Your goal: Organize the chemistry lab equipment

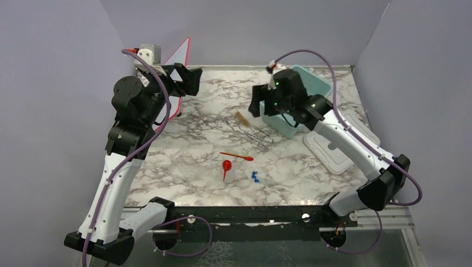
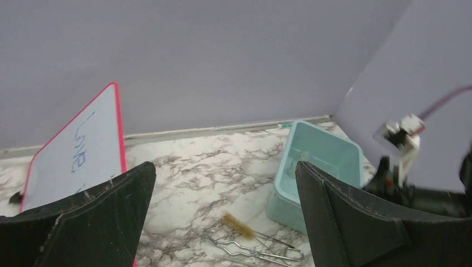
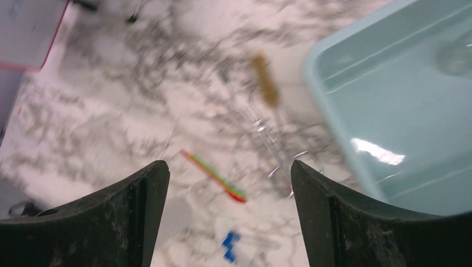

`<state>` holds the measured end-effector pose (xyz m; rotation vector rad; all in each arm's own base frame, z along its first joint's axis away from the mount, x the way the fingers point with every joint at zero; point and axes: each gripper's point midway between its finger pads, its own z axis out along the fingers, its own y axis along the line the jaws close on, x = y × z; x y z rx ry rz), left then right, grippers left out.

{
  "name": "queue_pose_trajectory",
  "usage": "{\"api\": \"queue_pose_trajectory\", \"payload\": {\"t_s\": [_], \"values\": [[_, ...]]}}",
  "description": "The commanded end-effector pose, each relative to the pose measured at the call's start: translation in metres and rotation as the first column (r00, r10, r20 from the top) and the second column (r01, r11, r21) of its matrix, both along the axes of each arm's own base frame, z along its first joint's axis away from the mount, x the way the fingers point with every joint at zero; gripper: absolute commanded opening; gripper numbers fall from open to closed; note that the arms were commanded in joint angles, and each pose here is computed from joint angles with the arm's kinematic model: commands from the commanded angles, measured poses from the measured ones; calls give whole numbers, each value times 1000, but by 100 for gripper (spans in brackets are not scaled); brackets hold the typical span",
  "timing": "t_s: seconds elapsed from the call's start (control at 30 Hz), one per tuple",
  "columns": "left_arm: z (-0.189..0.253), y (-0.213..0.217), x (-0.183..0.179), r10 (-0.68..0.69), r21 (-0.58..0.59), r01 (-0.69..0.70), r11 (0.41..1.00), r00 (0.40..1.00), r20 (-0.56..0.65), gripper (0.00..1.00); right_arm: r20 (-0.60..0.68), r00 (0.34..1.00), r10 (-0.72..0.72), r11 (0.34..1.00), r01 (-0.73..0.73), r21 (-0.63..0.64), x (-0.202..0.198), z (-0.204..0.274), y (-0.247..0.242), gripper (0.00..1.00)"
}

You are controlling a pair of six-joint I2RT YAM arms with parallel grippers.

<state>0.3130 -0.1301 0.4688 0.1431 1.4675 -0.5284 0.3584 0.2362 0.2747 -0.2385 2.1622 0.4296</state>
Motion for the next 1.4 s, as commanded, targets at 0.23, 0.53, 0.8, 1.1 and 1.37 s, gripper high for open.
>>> {"api": "queue_pose_trajectory", "payload": {"t_s": [0.23, 0.53, 0.8, 1.1, 1.37], "values": [[-22, 66, -22, 329, -87, -340, 936, 936, -123, 99, -289, 940, 181, 973, -214, -88, -164, -73, 106, 90], [-41, 73, -39, 338, -74, -352, 933, 929, -149, 99, -362, 924, 128, 959, -208, -193, -201, -123, 143, 92], [-47, 66, -42, 297, -92, -315, 945, 940, -169, 99, -376, 926, -37, 930, -106, -352, -199, -157, 131, 89], [-51, 69, -46, 308, -89, -328, 941, 933, -185, 99, -343, 938, 53, 938, -165, -305, -191, -168, 155, 77], [-54, 70, -49, 310, -95, -333, 938, 930, -197, 99, -335, 940, 63, 929, -177, -324, -187, -180, 162, 62]]}}
